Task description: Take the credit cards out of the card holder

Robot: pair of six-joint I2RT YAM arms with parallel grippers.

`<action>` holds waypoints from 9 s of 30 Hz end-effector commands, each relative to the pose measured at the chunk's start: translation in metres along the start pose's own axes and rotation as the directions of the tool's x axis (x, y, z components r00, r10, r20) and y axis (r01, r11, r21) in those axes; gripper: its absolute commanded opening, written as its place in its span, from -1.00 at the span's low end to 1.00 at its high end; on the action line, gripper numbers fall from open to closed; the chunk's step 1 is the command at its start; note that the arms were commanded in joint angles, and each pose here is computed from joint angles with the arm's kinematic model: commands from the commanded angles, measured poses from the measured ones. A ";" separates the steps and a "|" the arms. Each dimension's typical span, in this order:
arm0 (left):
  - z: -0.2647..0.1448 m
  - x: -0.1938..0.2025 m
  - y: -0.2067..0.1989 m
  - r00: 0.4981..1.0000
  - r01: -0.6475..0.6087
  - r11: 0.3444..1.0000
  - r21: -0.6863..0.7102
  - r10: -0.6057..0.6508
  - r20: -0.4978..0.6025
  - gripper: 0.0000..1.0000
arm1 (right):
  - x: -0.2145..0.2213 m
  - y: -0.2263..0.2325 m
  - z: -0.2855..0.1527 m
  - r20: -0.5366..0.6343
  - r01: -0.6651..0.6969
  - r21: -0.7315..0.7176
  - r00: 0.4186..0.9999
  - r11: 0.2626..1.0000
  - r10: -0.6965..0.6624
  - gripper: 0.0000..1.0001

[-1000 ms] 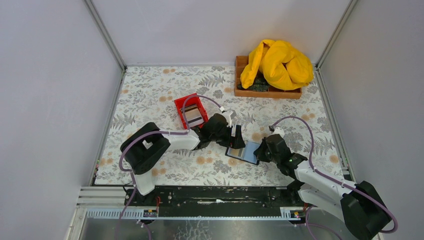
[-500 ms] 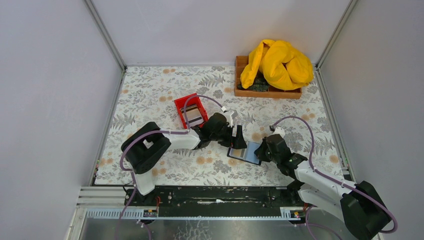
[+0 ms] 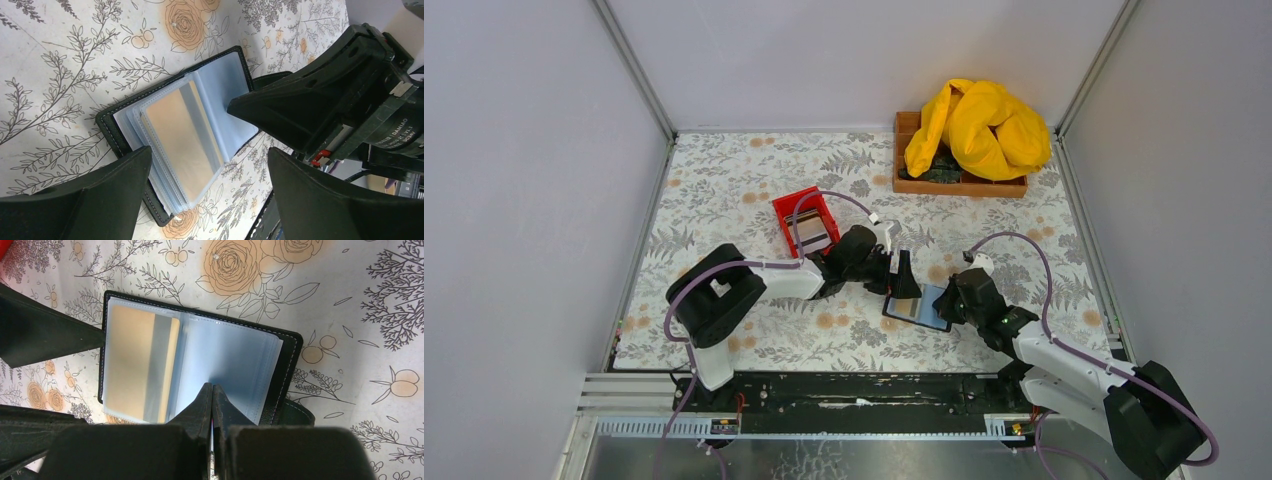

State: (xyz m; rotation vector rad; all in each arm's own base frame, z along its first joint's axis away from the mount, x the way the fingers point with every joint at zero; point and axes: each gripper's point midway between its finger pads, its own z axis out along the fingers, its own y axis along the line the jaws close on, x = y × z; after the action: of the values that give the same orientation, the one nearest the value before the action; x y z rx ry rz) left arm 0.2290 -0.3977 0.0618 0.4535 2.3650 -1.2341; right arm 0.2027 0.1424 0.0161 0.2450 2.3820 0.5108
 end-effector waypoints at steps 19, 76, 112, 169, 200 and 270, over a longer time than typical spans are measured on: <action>0.011 0.008 -0.041 0.999 -0.021 0.987 0.158 0.025 -0.023 0.85 | -0.003 -0.006 0.002 0.011 0.016 0.030 1.000 0.999 -0.016 -1.00; 0.024 0.008 -0.069 1.000 0.006 0.949 0.314 -0.012 0.018 0.71 | -0.046 0.009 -0.043 0.161 -0.002 -0.020 0.987 1.000 0.005 -0.95; 0.042 0.022 -0.019 0.998 0.051 0.990 0.129 -0.045 -0.051 0.14 | -0.043 -0.022 -0.032 0.169 -0.056 0.142 0.985 0.988 0.032 -0.25; 0.036 0.009 0.005 0.993 0.114 0.992 0.058 -0.114 -0.012 0.09 | -0.031 -0.016 -0.002 0.095 -0.044 0.021 0.995 0.999 0.042 -1.00; -0.040 -0.059 -0.019 0.943 -0.110 0.993 -0.031 0.114 0.311 1.00 | 0.063 0.024 -0.034 -0.163 0.090 -0.151 0.980 0.984 -0.115 -0.66; 0.024 -0.003 -0.031 0.985 0.051 0.987 0.153 -0.075 0.154 0.64 | -0.013 -0.032 -0.007 0.024 -0.035 0.106 0.999 0.994 0.033 -0.69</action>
State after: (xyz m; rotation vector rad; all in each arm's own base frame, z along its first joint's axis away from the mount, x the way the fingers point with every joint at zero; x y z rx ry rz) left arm 0.2121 -0.4250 0.0641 0.3117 2.2330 -1.4323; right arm 0.2079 0.1022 0.0147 0.3650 2.3845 0.3570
